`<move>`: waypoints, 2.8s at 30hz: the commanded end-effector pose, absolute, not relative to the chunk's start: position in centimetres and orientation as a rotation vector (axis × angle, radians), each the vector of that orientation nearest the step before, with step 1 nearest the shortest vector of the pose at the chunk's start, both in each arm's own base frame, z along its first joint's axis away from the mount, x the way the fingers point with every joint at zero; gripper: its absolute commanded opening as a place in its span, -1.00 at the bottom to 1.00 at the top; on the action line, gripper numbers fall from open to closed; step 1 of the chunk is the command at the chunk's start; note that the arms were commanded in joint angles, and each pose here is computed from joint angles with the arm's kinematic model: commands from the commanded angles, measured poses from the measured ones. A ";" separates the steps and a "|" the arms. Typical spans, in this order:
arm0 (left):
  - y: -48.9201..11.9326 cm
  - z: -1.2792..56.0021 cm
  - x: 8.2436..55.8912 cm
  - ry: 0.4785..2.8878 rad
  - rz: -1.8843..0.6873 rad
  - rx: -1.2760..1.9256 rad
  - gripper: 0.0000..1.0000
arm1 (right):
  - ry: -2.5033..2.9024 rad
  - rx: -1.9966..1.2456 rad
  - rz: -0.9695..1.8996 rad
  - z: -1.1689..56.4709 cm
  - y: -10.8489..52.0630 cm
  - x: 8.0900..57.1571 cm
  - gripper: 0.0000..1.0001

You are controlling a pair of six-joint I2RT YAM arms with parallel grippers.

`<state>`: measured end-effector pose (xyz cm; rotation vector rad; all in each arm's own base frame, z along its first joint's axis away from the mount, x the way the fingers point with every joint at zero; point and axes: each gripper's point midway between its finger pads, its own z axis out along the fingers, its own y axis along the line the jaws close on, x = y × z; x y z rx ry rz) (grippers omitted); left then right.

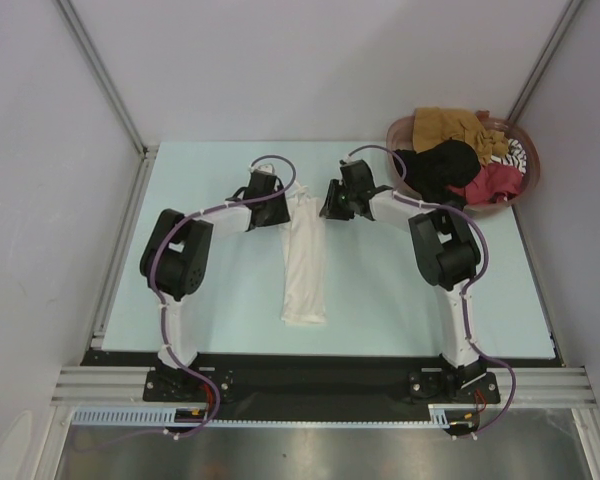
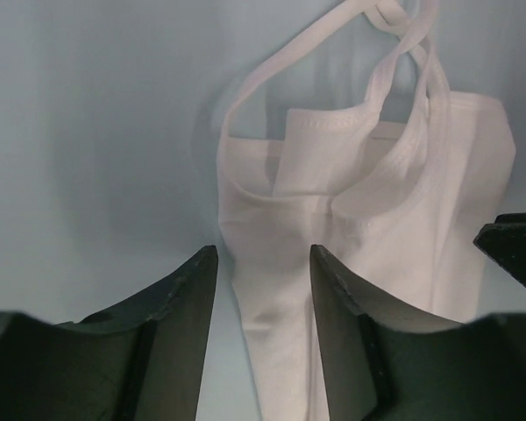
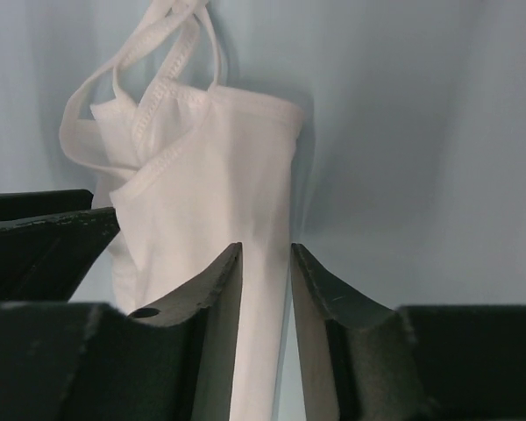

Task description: Fold and stack the tank tops

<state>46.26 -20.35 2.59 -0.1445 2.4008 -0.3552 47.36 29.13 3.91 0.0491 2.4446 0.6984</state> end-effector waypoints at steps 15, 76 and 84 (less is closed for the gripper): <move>-19.3 3.0 51.8 2.353 -0.332 -0.186 -0.99 | 2.367 0.051 0.677 5.0 29.1 51.3 -1.00; -18.3 5.9 35.2 2.214 -0.572 -0.114 0.25 | 2.515 -0.097 0.877 4.4 30.3 34.0 -1.00; -18.3 5.7 35.2 2.222 -0.570 -0.112 0.25 | 2.485 -0.038 0.914 5.2 28.0 34.4 -1.00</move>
